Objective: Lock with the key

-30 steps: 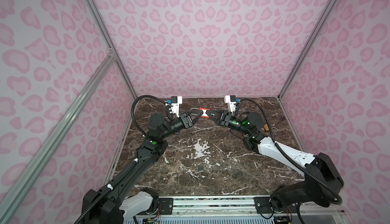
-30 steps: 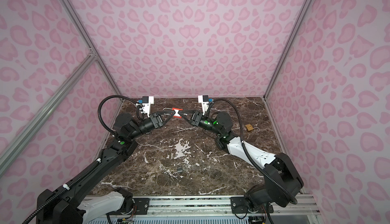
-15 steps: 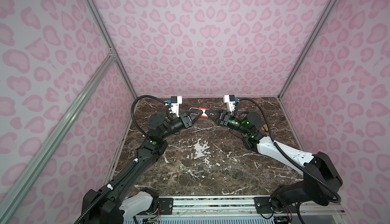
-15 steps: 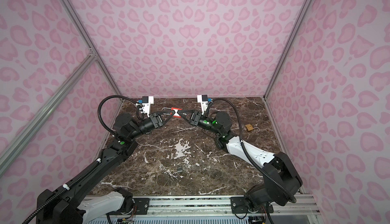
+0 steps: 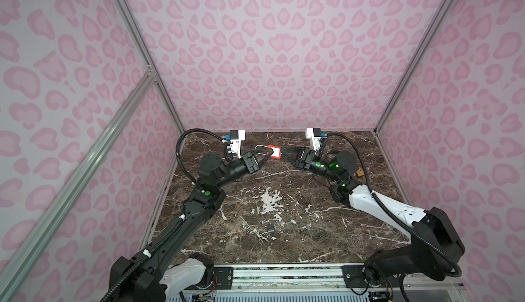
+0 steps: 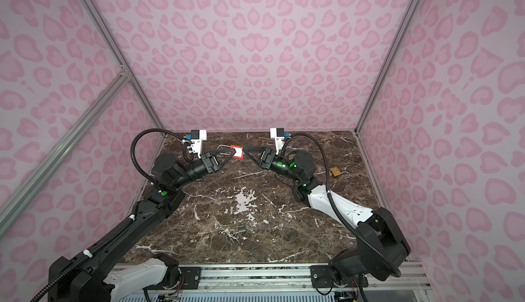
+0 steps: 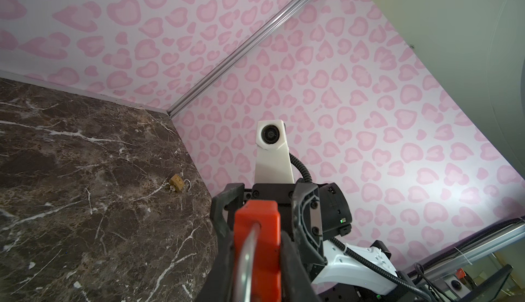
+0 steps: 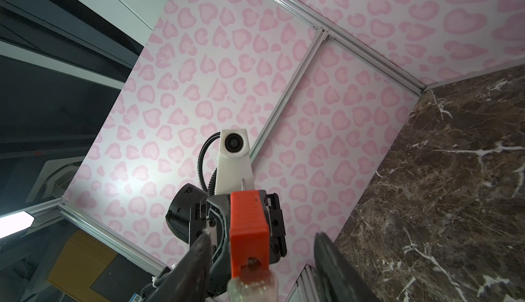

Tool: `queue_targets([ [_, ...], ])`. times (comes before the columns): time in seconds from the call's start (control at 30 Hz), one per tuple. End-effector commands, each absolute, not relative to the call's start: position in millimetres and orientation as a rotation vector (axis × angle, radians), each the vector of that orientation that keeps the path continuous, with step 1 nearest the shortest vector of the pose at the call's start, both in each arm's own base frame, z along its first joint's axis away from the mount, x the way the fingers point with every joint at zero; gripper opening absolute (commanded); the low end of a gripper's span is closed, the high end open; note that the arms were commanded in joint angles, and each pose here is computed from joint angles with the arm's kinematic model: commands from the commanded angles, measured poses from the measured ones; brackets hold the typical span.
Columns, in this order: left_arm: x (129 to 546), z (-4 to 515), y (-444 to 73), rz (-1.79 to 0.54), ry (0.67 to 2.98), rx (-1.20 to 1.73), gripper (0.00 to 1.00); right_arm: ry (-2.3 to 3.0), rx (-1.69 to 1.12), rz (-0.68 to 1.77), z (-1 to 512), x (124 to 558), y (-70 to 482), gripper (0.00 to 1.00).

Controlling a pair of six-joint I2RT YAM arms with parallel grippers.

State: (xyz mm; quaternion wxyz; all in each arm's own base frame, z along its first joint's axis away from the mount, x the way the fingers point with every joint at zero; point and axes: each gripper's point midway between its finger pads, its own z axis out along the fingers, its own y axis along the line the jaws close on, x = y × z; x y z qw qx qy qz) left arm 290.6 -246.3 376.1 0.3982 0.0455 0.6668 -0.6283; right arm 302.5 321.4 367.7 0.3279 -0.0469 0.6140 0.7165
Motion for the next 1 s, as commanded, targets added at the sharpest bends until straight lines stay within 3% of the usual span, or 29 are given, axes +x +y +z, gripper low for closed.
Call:
queue_targets([
  [0.0,288,391,-245,-1.59,1.618,0.148,0.1,1.594,-0.133,1.873,367,301,318,0.59],
  [0.47,290,390,-245,-1.587,1.621,0.14,0.1,1.604,-0.175,1.886,358,290,323,0.58],
  [0.8,291,391,-245,-1.59,1.618,0.143,0.1,1.631,-0.18,1.845,350,290,323,0.43],
  [0.97,290,393,-245,-1.59,1.615,0.143,0.1,1.652,-0.172,1.829,344,293,323,0.44],
])
